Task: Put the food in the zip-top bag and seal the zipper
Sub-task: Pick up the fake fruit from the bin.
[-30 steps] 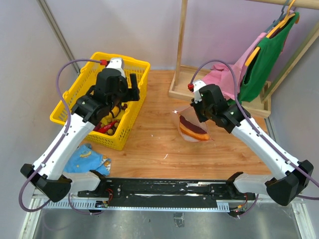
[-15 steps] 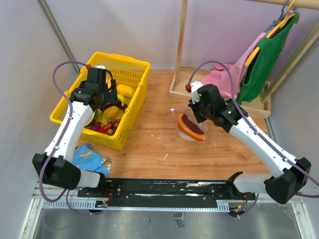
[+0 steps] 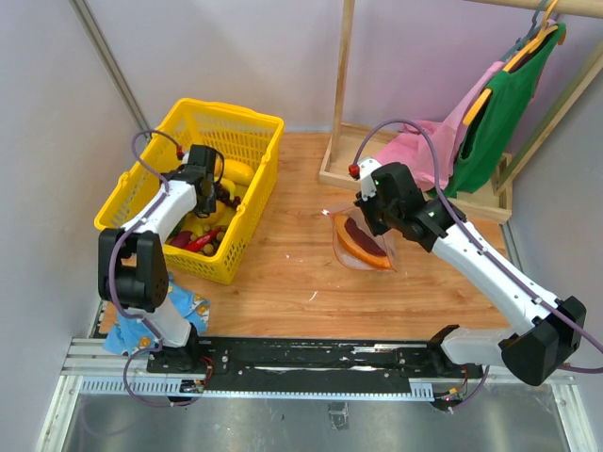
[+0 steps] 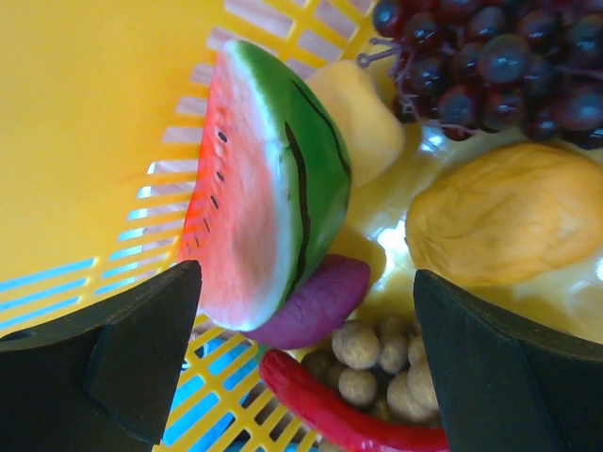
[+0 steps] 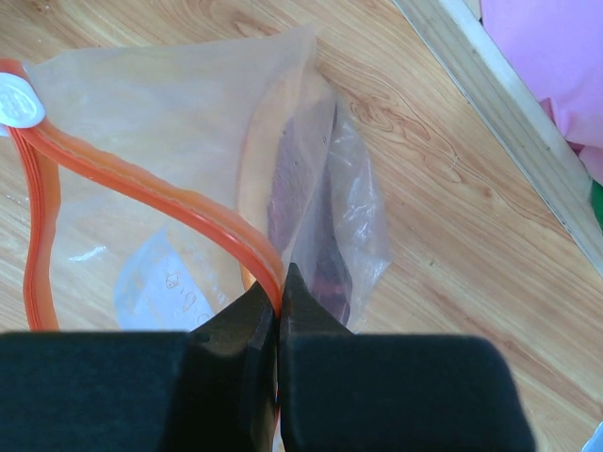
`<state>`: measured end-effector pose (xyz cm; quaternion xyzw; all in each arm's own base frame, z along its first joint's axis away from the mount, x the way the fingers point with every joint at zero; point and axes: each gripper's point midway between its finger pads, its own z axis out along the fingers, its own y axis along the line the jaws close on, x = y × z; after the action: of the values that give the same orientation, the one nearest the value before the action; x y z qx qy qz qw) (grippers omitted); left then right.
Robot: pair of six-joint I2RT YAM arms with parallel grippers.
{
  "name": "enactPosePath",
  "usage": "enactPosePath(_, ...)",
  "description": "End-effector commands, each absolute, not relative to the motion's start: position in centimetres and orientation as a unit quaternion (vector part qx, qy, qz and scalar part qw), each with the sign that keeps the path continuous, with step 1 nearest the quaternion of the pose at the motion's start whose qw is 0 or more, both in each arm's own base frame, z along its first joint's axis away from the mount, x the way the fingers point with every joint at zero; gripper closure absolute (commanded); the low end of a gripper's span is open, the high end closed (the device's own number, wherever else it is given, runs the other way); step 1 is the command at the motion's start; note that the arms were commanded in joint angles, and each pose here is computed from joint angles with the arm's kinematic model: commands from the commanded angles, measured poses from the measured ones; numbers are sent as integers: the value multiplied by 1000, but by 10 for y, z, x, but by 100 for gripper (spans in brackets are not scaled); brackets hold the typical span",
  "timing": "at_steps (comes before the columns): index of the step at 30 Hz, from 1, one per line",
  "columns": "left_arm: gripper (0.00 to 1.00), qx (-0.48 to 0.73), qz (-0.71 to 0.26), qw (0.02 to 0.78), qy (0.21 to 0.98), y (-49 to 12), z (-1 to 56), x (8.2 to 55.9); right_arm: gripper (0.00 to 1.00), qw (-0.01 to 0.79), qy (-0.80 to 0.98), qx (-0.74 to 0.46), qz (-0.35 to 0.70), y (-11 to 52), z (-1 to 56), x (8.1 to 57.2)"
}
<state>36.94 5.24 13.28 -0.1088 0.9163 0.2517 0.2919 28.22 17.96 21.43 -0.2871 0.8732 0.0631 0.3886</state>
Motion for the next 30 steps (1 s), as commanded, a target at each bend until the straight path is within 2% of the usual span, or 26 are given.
enactPosePath(1, 2, -129, 322, 305, 887, 75, 126, 381, 99, 398, 867, -292, 73, 184, 216, 283)
enactPosePath(12, 14, -111, 386, 258, 879, 90, 86, 385, 99, 391, 868, -293, 83, 187, 211, 280)
enactPosePath(17, 31, -108, 390, 256, 878, 91, 88, 384, 99, 387, 870, -293, 86, 187, 208, 278)
enactPosePath(23, 58, -114, 367, 269, 883, 85, 104, 384, 99, 393, 868, -291, 87, 187, 212, 278)
enactPosePath(30, 67, -126, 311, 302, 892, 72, 139, 382, 99, 396, 867, -289, 91, 187, 216, 278)
